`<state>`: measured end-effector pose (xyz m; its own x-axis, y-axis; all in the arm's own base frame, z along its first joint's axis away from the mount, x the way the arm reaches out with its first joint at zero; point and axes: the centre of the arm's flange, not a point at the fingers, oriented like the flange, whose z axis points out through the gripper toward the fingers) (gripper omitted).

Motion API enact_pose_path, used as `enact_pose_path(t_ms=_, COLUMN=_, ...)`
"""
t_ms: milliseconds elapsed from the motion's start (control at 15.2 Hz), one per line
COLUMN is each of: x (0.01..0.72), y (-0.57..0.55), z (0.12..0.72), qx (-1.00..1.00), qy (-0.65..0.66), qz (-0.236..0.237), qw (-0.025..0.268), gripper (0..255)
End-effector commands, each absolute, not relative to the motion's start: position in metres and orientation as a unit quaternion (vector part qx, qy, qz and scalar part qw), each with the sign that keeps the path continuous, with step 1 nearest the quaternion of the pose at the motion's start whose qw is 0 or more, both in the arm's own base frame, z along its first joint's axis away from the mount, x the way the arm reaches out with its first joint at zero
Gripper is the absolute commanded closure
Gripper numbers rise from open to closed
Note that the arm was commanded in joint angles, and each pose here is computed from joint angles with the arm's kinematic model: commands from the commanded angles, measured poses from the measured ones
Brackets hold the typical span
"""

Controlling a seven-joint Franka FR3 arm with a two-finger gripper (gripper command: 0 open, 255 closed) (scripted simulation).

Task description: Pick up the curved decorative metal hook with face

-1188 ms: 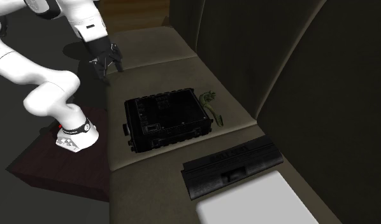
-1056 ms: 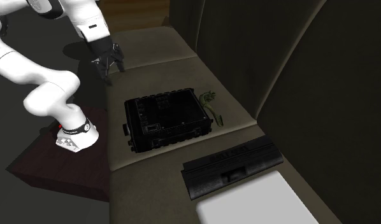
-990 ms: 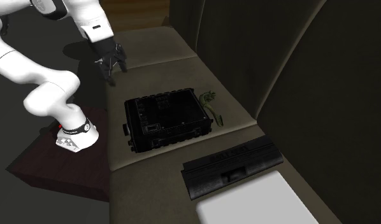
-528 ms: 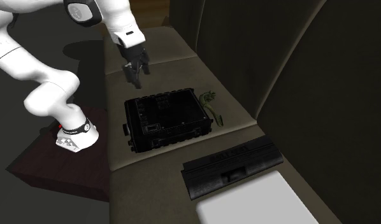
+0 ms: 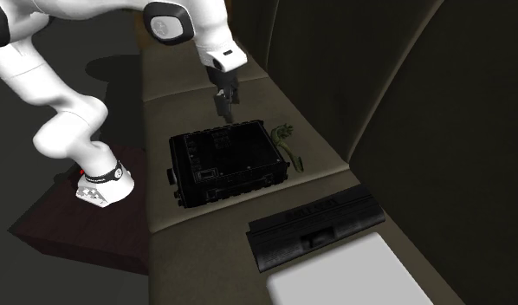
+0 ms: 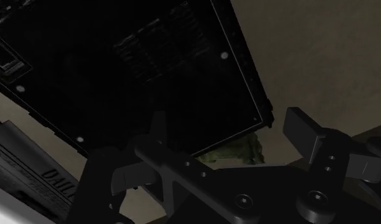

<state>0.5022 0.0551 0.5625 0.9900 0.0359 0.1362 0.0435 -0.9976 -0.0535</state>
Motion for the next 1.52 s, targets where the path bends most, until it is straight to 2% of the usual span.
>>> enact_pose_path(t_ms=0, x=0.526, y=0.065, z=0.558, qx=-0.997, qy=-0.024, qz=-0.068, qw=0.031, gripper=0)
enact_pose_path(t_ms=726, x=0.655, y=0.121, z=0.530, qx=-0.996, qy=-0.047, qz=-0.068, qw=0.044, gripper=0)
enact_pose_path(t_ms=1386, x=0.660, y=0.124, z=0.489, qx=-0.996, qy=-0.048, qz=-0.068, qw=0.044, gripper=0)
enact_pose_path(t_ms=1452, x=0.660, y=0.124, z=0.489, qx=-0.996, qy=-0.048, qz=-0.068, qw=0.044, gripper=255)
